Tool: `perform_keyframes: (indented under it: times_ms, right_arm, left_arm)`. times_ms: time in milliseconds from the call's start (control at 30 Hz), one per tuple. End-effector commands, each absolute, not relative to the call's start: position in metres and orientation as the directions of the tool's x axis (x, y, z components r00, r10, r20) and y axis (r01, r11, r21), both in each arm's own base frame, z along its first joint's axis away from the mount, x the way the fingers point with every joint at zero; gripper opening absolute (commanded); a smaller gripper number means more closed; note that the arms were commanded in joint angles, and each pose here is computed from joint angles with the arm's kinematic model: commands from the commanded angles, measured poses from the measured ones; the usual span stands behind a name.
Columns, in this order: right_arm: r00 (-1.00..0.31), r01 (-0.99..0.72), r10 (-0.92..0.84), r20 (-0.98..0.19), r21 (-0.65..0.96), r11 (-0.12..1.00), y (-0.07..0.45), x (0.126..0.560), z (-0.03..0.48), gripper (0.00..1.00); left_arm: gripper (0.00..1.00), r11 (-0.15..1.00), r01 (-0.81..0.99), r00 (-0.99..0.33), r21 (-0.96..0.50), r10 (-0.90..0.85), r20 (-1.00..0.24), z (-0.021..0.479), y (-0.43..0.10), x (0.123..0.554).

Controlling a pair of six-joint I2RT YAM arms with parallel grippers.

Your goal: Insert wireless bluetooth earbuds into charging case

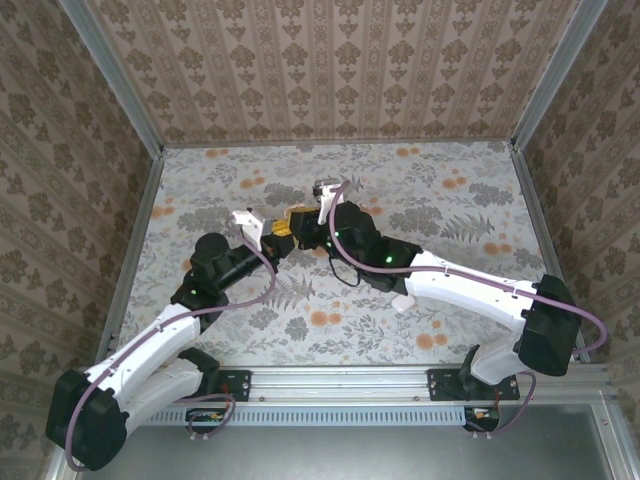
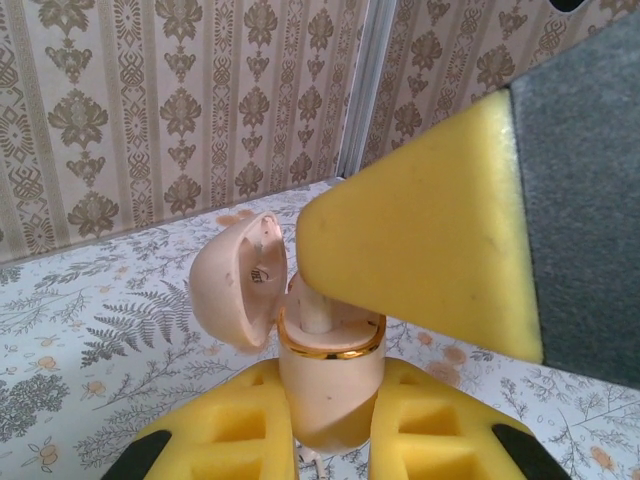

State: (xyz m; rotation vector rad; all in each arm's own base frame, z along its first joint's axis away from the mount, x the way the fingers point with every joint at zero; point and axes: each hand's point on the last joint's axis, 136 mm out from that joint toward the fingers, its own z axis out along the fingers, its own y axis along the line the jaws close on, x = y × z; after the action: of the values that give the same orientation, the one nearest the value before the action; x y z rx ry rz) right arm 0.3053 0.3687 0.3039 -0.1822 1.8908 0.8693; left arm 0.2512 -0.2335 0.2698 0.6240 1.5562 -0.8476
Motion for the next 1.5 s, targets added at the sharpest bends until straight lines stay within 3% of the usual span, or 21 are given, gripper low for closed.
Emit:
perform_keyframes:
  times_ms: [0,500,1300,1467]
  right_arm:
    - [-0.498,-0.596,0.151,-0.854,0.463,0.656,0.388,0.275,0.296,0.14]
    - [-0.428,-0.706,0.1,-0.898,0.402,0.583,0.395,0.26,0.298,0.17]
    - [-0.544,-0.605,0.074,-0.836,0.452,0.655,0.386,0.276,0.327,0.46]
    - [-0.566,-0.57,0.098,-0.819,0.475,0.67,0.375,0.281,0.34,0.49]
  left_arm:
    - [0.0,0.589,0.798,-0.05,-0.131,-0.153,-0.987,0.312,-0.23,0.248]
    - [0.0,0.59,0.798,-0.041,-0.123,-0.15,-0.988,0.312,-0.229,0.248]
    - [0.0,0.566,0.817,-0.048,-0.114,-0.13,-0.99,0.309,-0.232,0.243]
    - [0.0,0.557,0.823,-0.049,-0.11,-0.122,-0.991,0.308,-0.233,0.241]
